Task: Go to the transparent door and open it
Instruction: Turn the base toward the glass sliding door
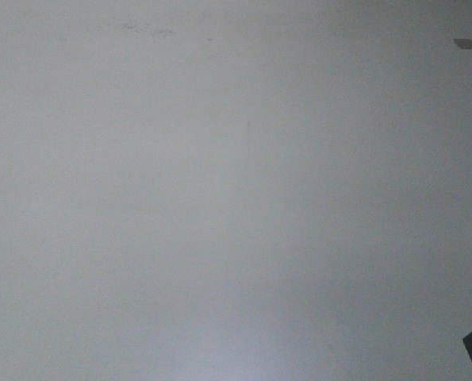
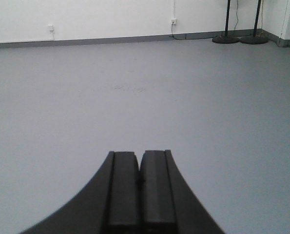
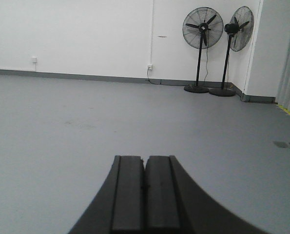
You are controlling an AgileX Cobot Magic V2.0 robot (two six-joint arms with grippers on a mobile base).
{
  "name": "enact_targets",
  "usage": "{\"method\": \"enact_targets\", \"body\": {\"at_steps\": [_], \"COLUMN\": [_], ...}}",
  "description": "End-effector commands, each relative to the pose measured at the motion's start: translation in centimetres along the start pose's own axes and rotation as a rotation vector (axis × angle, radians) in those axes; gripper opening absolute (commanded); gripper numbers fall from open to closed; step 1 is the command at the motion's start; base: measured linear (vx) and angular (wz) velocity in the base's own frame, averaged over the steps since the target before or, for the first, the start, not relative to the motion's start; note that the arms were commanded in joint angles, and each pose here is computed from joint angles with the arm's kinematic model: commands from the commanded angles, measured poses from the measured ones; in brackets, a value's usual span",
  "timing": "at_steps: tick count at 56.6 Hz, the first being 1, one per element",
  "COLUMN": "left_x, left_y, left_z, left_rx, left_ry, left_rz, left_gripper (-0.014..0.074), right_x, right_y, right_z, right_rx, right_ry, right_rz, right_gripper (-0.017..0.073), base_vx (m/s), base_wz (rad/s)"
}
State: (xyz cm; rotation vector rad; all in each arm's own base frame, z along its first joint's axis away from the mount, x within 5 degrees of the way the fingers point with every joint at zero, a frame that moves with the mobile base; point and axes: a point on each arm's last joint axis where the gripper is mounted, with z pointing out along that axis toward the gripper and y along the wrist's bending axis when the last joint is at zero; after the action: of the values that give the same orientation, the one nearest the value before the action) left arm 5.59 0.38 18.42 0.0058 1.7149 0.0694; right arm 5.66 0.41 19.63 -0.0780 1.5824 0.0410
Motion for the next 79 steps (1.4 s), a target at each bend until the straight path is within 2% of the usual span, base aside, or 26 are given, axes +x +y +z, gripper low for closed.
{"method": "enact_targets", "body": {"at_steps": [1, 51, 79], "left_x": [-0.28, -0.28, -0.28], "left_y": [-0.15, -0.15, -0.15], "left_z": [-0.01, -0.01, -0.01], "left_rx": [0.015, 0.015, 0.015], "left_ry": [-0.081, -0.081, -0.081], "left_rz": [0.000, 0.000, 0.000], "left_gripper": [0.0003, 0.0003, 0.0003], "right_x": [-0.68, -0.68, -0.68], "right_y": [0.02, 0.02, 0.02], "right_z": [-0.11, -0.11, -0.11], "right_rx": [0.000, 0.000, 0.000], "right_ry": [-0.092, -0.092, -0.092], "right_rz": [-0.007, -0.007, -0.007], "right_gripper": [-0.0001, -0.0001, -0.0001], "base_vx": [0.00, 0.01, 0.16], "base_wz": [0.00, -0.01, -0.07]}}
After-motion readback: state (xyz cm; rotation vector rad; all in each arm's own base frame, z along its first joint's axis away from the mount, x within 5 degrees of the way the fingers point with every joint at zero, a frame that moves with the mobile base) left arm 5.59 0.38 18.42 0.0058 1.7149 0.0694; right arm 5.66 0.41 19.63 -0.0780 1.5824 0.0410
